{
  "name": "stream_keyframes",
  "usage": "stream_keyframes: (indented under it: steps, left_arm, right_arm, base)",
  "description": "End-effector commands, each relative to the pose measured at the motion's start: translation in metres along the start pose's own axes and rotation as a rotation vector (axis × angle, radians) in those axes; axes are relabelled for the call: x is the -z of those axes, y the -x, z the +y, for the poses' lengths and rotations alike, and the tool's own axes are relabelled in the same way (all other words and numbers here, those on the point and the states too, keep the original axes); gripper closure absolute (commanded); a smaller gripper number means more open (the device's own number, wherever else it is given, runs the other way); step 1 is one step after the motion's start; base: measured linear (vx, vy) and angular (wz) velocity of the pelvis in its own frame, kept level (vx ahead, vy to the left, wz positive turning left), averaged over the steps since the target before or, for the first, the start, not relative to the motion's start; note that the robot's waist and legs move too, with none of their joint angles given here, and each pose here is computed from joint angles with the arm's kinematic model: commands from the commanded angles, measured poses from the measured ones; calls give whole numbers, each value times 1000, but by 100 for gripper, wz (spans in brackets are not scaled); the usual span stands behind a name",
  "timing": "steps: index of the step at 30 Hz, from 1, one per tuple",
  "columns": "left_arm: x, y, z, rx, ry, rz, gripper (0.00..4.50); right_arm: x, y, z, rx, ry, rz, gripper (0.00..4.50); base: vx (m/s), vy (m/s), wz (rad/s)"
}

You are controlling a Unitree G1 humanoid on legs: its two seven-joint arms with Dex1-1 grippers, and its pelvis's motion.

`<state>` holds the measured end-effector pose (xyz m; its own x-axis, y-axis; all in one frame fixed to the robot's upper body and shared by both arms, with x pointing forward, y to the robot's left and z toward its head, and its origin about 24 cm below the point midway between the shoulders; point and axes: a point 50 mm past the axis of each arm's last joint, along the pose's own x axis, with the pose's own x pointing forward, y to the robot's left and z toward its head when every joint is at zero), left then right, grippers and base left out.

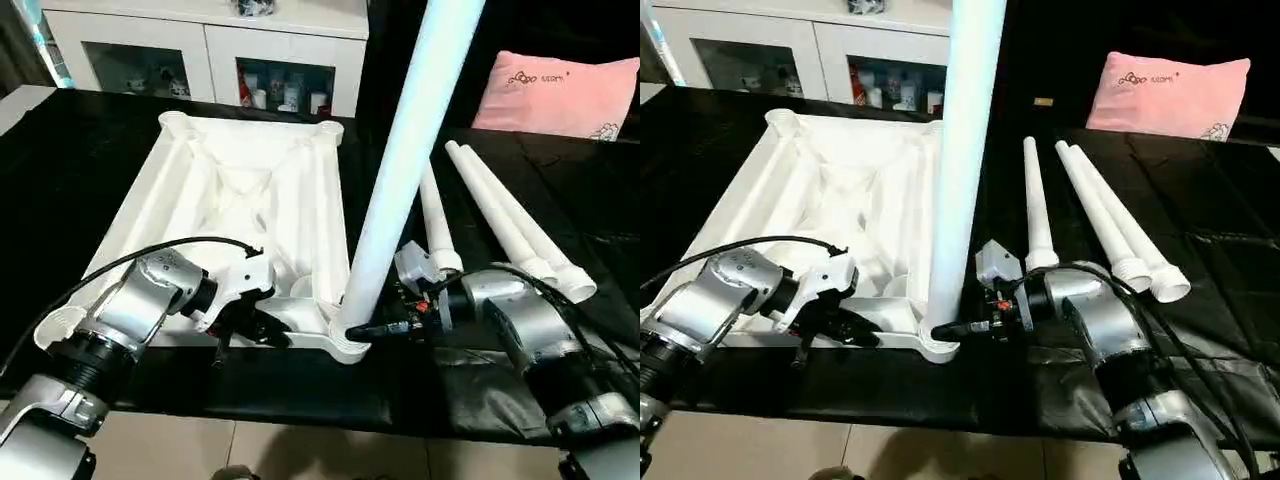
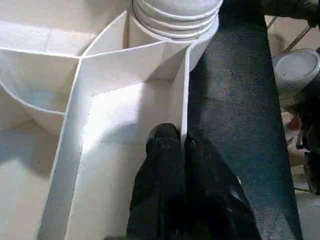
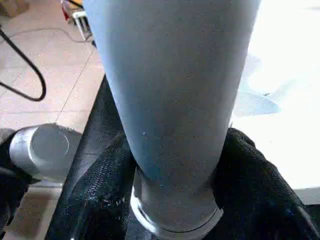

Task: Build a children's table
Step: Rotate leg to tighten, then rotate table base

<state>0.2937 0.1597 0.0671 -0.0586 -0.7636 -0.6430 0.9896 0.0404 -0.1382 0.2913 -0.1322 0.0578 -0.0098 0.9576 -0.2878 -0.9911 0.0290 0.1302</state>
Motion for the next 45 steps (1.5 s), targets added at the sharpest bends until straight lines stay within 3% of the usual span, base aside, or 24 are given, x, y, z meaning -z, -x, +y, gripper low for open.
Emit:
stream_keyframes:
  steps: [1, 7, 10, 12, 14, 17, 22, 24, 31, 33, 37, 39, 45]
  left_arm:
    - [-2, -8, -1, -1, 15, -13, 450]
    - [-8, -18, 13, -170, 103, -91, 450]
    - [-16, -23, 20, -253, 149, -139, 450]
    - [-32, -31, 31, -375, 237, -229, 450]
    - [-37, -34, 33, -404, 260, -248, 450]
    - [-54, -40, 44, -519, 318, -308, 450]
    - [-70, -45, 46, -559, 330, -339, 450]
    - [-73, -47, 46, -569, 333, -340, 450]
    - [-64, -42, 47, -596, 337, -298, 450]
    - [-55, -36, 48, -617, 342, -276, 450]
    - [-44, -28, 48, -639, 350, -247, 450]
    - [-37, -24, 48, -652, 354, -228, 450]
    - [-25, -16, 51, -701, 383, -215, 450]
  right_arm:
    - [7, -5, 8, -42, -61, -19, 244]
    - [21, -18, 7, 140, -126, -59, 246]
    - [28, -26, -3, 302, -190, -46, 247]
    - [35, -46, -18, 542, -281, -40, 248]
    - [34, -53, -21, 589, -309, -45, 250]
    - [25, -77, -37, 780, -438, -53, 251]
    - [15, -89, -48, 888, -509, -33, 251]
    - [8, -91, -53, 904, -519, -67, 196]
    - [7, -84, -54, 891, -470, -77, 134]
    - [11, -73, -55, 921, -402, -62, 114]
    - [15, -58, -54, 923, -425, -108, 81]
    - [18, -46, -52, 929, -382, -105, 59]
    - [10, -16, -37, 860, -311, -238, 7]
  base:
    - [0, 0, 0]
    - [0, 0, 0]
    - [0, 0, 0]
    - [-26, 4, -6]
    - [-26, 4, -6]
    - [0, 0, 0]
    - [0, 0, 0]
    - [0, 0, 0]
    - [0, 0, 0]
    - [0, 0, 0]
    - [0, 0, 0]
    - [0, 0, 0]
    - [0, 0, 0]
